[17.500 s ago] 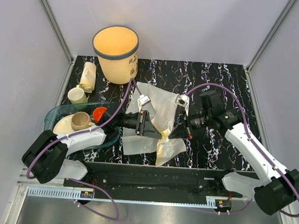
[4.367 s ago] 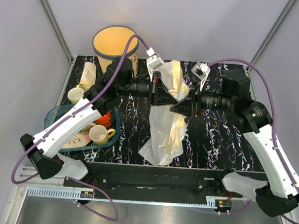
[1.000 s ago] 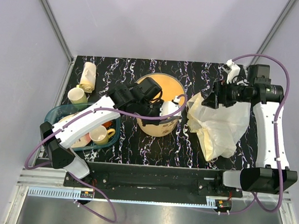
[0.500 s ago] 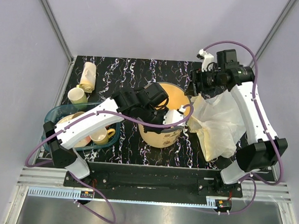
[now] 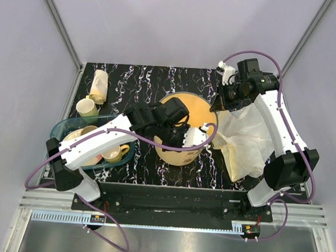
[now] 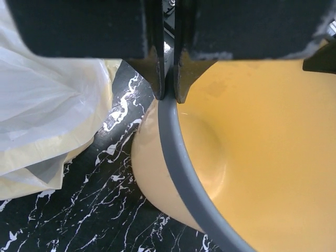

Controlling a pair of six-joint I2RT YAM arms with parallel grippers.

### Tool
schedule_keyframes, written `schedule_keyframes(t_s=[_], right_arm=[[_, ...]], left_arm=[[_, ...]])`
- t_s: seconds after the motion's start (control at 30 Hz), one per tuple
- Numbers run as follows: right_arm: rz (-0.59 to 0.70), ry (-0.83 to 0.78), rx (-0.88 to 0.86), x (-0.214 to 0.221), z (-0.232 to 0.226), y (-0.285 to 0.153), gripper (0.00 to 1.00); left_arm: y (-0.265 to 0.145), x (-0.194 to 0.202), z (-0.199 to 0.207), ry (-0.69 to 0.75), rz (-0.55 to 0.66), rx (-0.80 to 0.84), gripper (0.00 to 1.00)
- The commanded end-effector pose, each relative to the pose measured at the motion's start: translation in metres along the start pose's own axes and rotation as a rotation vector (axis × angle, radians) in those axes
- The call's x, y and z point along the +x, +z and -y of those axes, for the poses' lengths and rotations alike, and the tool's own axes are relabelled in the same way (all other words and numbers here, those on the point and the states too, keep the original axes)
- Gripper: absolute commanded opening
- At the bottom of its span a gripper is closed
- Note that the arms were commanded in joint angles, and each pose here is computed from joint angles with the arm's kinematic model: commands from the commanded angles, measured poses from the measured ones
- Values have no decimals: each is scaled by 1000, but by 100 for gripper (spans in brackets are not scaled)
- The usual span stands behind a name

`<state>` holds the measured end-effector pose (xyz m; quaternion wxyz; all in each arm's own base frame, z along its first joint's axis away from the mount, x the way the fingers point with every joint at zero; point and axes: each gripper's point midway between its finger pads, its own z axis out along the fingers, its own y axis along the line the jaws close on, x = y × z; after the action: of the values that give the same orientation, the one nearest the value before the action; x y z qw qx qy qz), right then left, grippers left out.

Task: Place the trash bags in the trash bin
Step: Place the trash bin at the center of the board.

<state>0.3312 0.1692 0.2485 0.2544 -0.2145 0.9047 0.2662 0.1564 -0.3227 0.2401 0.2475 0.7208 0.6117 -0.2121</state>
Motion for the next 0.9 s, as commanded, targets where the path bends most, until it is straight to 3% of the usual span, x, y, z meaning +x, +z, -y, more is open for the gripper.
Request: schedule_keyframes(t_s=[0.0,0.1,0.17,0.23,0.33,0.4,0.43,0.5,0.63,0.73,0.87], right_arm=[[48,-59,-28,-9,-16,-13,0],[84,-105,25,-12,-15,-21,0],[98,-144,35,-13,-20,-27,0],[90,-154,35,-10,-23,-29,0],[109,-161,24,-14,-33,-32,0],[110,-172,13,-14,-41,-30,0],[114,-173,9,-15,-43,-31,0],[112,-190,9,-15,-47,-28,0],[137,-210,61,-19,-40,-30,0],[168,-216,92,-22,-35,-31,0],[215,-223,89,-26,-35,-28,0]], left_arm=[[-20,-14,-9,5,60,-85,35],[-40,-29,-11,-11,132,-123,53],[-64,-38,-17,-55,207,-154,54],[-101,-61,-29,-93,361,-175,55],[-136,-81,-43,-147,491,-252,45],[-131,-78,-51,-146,468,-270,40],[-123,-74,-55,-162,446,-269,32],[-109,-69,-56,-185,419,-220,29],[-102,-68,-37,-116,465,-147,39],[-83,-41,-32,-96,379,-169,46],[-60,0,-36,-41,255,-223,45]])
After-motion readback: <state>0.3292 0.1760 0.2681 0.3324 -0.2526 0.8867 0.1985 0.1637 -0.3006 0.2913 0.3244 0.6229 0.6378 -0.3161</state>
